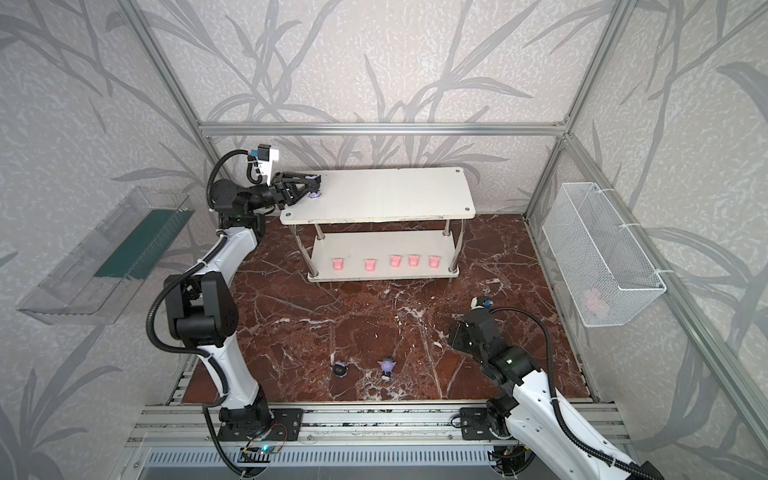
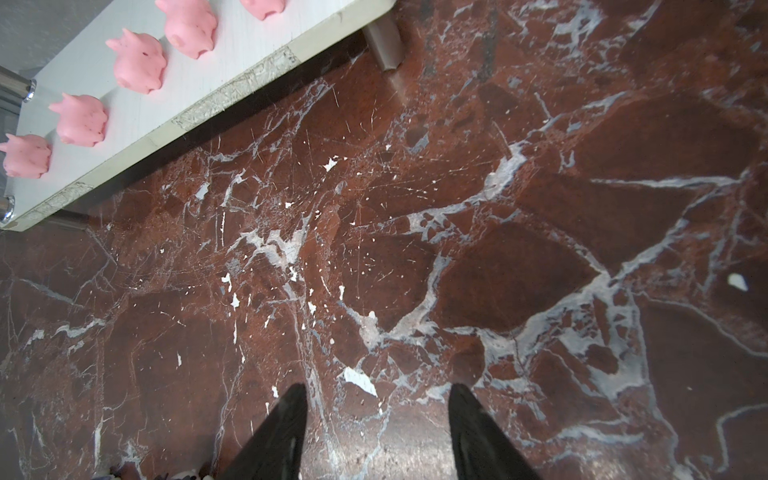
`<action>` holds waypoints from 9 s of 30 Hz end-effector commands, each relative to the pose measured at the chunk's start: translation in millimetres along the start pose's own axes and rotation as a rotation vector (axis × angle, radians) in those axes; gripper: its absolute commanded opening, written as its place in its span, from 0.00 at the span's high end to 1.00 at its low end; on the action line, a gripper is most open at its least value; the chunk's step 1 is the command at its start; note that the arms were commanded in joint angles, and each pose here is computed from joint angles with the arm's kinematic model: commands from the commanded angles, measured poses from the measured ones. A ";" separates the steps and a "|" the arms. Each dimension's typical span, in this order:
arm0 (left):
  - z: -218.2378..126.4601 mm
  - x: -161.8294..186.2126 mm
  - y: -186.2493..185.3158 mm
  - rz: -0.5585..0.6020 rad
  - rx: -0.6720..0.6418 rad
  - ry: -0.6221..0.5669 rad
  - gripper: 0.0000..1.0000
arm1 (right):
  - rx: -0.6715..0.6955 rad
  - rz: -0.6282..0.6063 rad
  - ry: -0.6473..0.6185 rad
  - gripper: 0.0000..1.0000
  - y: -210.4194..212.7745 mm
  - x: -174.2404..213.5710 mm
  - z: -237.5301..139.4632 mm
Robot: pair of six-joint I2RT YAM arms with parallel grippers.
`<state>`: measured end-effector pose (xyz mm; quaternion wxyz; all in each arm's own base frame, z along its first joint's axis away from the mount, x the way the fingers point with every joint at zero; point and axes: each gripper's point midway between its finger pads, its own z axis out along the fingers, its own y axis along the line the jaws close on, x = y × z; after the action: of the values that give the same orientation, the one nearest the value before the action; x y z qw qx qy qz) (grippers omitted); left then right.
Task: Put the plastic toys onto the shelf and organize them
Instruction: 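Hold the figure above the top board's near corner with the left gripper, then open the left gripper to set the figure on the top board and lift away, then lower the left arm toward the floor while the right gripper reaches a purple figure, then close the right gripper on the purple figure on the floor, then lift the purple figure with the right gripper up over the shelf's top board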
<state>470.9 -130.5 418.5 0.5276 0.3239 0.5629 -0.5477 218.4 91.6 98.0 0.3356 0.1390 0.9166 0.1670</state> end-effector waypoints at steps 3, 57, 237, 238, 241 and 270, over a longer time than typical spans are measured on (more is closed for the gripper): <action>3.3 4.9 -15.4 -0.034 0.087 0.065 0.82 | -0.031 0.011 -0.026 0.44 9.8 -10.7 -3.9; 0.6 13.7 -21.8 -0.010 0.092 0.096 0.78 | -0.029 0.017 -0.023 0.44 10.6 -10.6 2.9; -140.4 162.2 -171.6 -0.293 -0.916 -0.240 0.28 | -0.082 -0.719 0.455 0.59 144.9 165.0 45.4; -140.1 162.5 -171.5 -0.294 -0.915 -0.239 0.28 | -0.083 -0.714 0.454 0.60 145.2 164.4 46.0; -140.2 162.5 -171.1 -0.293 -0.916 -0.239 0.28 | -0.081 -0.710 0.457 0.67 142.7 163.7 45.6; -135.1 163.4 -169.7 -0.309 -0.885 -0.229 0.30 | -0.512 -0.590 0.404 0.76 199.7 32.1 -70.7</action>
<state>240.4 -65.5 283.9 0.5814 -0.0891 0.7285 -0.3511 184.7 264.9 175.7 0.2107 -0.2258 0.9127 0.2676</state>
